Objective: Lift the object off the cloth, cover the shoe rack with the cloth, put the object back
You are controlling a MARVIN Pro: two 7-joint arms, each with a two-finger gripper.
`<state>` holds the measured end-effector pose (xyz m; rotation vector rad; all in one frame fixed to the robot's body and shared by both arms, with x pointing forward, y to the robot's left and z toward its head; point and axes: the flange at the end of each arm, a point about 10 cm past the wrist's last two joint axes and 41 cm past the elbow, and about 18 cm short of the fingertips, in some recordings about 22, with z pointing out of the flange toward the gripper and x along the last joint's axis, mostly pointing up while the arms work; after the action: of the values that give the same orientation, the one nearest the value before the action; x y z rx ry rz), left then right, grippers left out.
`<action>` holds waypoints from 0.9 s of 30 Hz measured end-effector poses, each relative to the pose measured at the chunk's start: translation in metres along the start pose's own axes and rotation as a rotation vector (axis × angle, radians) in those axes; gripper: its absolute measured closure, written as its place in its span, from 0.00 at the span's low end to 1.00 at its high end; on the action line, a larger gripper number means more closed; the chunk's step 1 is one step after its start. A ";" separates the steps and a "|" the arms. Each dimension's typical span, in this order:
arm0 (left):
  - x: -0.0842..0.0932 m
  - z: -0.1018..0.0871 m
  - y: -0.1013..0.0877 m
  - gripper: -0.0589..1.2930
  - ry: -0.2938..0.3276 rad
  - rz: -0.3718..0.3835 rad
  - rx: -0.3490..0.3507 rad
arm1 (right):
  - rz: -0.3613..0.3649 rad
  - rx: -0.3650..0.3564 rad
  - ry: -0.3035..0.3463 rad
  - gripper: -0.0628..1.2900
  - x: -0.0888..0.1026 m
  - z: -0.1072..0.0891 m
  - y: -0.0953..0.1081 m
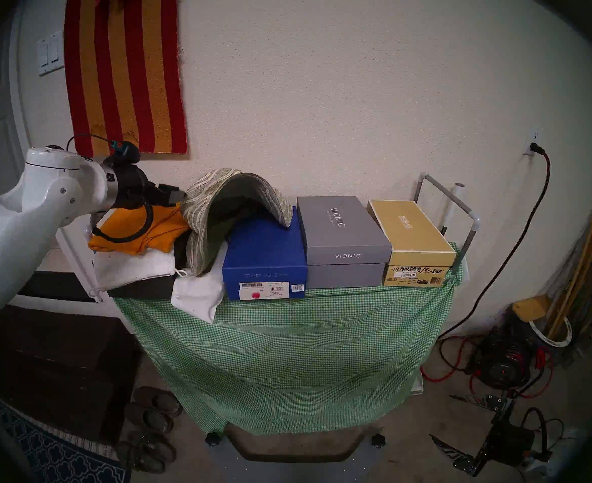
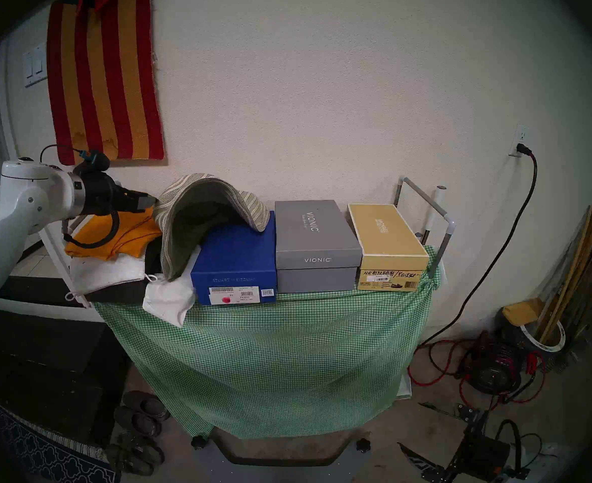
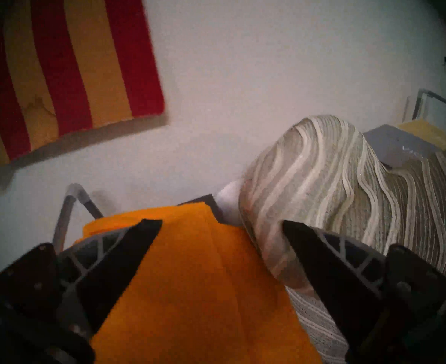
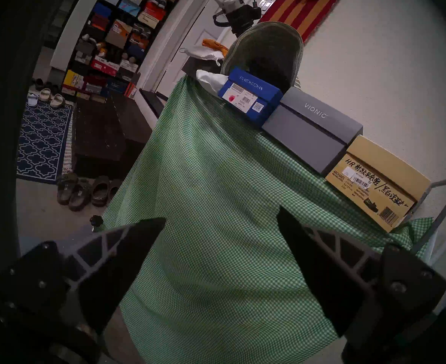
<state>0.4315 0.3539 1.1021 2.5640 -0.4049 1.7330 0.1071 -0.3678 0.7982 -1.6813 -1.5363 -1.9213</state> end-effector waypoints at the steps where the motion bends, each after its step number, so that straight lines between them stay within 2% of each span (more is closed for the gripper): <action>1: 0.004 -0.001 -0.004 0.02 0.010 -0.014 0.008 | 0.000 0.000 0.000 0.05 0.000 0.000 0.000; 5: 0.014 -0.006 -0.014 0.02 0.032 -0.039 0.022 | 0.001 0.000 0.000 0.05 0.000 0.000 0.000; 9: 0.021 -0.012 -0.015 0.02 0.042 -0.027 0.039 | 0.001 -0.001 0.000 0.05 0.000 0.000 0.000; 13: 0.031 -0.018 -0.023 0.02 0.104 -0.004 0.129 | 0.001 -0.001 0.000 0.05 0.000 0.000 0.000; 17: 0.052 -0.031 -0.040 0.02 0.241 -0.012 0.264 | 0.004 0.000 -0.002 0.05 0.000 0.000 -0.001; 21: 0.071 -0.047 -0.054 0.02 0.362 -0.037 0.367 | 0.006 0.002 -0.003 0.05 0.000 -0.001 -0.002; 22: 0.078 -0.055 -0.059 0.02 0.414 -0.047 0.412 | 0.007 0.002 -0.003 0.05 0.000 -0.001 -0.002; 27: 0.095 -0.079 -0.073 0.02 0.562 -0.084 0.540 | 0.010 0.003 -0.004 0.05 0.001 -0.001 -0.004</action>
<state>0.4093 0.4174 1.2288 2.1391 0.2177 2.6840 0.1036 -0.3666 0.7968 -1.6891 -1.5282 -1.9109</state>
